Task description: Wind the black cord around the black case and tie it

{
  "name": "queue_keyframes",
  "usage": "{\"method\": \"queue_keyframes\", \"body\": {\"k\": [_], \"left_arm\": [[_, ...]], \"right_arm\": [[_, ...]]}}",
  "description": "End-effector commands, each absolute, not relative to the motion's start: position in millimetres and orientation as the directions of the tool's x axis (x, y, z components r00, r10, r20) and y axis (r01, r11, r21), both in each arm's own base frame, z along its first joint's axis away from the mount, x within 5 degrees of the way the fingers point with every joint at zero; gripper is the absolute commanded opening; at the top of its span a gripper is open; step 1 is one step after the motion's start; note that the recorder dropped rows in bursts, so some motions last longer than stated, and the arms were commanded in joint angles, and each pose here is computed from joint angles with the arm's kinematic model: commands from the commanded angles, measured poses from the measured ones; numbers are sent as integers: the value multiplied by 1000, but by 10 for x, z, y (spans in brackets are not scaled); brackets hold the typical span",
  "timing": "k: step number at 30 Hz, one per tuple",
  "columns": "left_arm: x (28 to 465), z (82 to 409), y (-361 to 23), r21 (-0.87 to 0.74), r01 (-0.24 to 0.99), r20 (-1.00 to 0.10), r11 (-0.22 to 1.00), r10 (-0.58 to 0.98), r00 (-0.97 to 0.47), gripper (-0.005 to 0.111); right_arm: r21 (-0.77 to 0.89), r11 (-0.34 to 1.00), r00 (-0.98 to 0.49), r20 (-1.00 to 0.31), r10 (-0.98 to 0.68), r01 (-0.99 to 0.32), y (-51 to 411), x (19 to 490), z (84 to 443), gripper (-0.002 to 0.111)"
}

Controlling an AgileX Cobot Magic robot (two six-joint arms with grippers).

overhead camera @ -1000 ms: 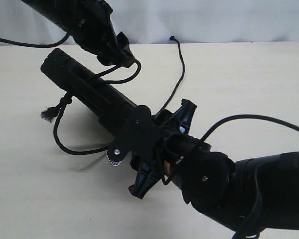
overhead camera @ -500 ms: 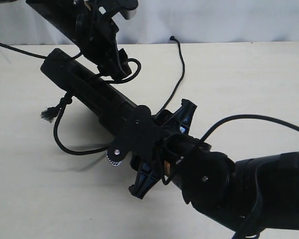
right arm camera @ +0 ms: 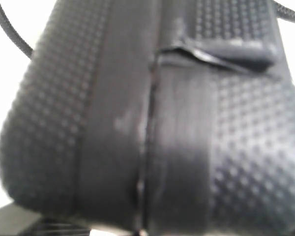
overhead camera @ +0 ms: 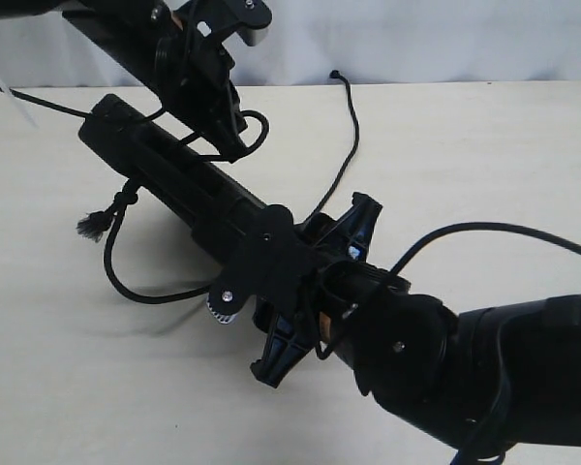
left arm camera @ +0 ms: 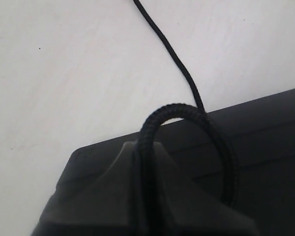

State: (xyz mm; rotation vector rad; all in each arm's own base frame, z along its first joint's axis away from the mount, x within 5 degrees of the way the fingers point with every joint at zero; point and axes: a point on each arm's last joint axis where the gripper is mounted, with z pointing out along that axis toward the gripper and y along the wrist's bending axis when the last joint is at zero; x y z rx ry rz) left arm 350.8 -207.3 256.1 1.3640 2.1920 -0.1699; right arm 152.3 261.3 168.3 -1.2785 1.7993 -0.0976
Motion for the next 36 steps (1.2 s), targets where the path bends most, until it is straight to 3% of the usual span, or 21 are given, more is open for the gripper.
{"method": "queue_keyframes", "body": {"k": [1,9,11,17,29,36], "left_arm": [[3462,2704,-2075,201,857,-536,475,786,-309,0],[3416,2704,-2056,175,869,-507,463,799,-323,0],[3417,2705,-2057,177,868,-508,463,798,-323,0],[3444,2722,-2065,197,859,-530,473,788,-312,0],[3527,2729,-1959,211,836,-546,506,771,-329,0],[3627,2503,-1801,290,781,-602,553,740,-300,0]], "right_arm": [[-379,357,-91,-566,-819,-854,2641,1365,1429,4],[-303,285,-70,-564,-822,-909,2681,1272,1396,4],[-353,220,4,-537,-844,-910,2679,1277,1398,4],[-472,192,72,-486,-871,-860,2645,1358,1426,4],[-576,159,98,-388,-916,-802,2878,1560,1200,4],[-678,121,112,-289,-951,-725,3150,1788,1026,4]]}}
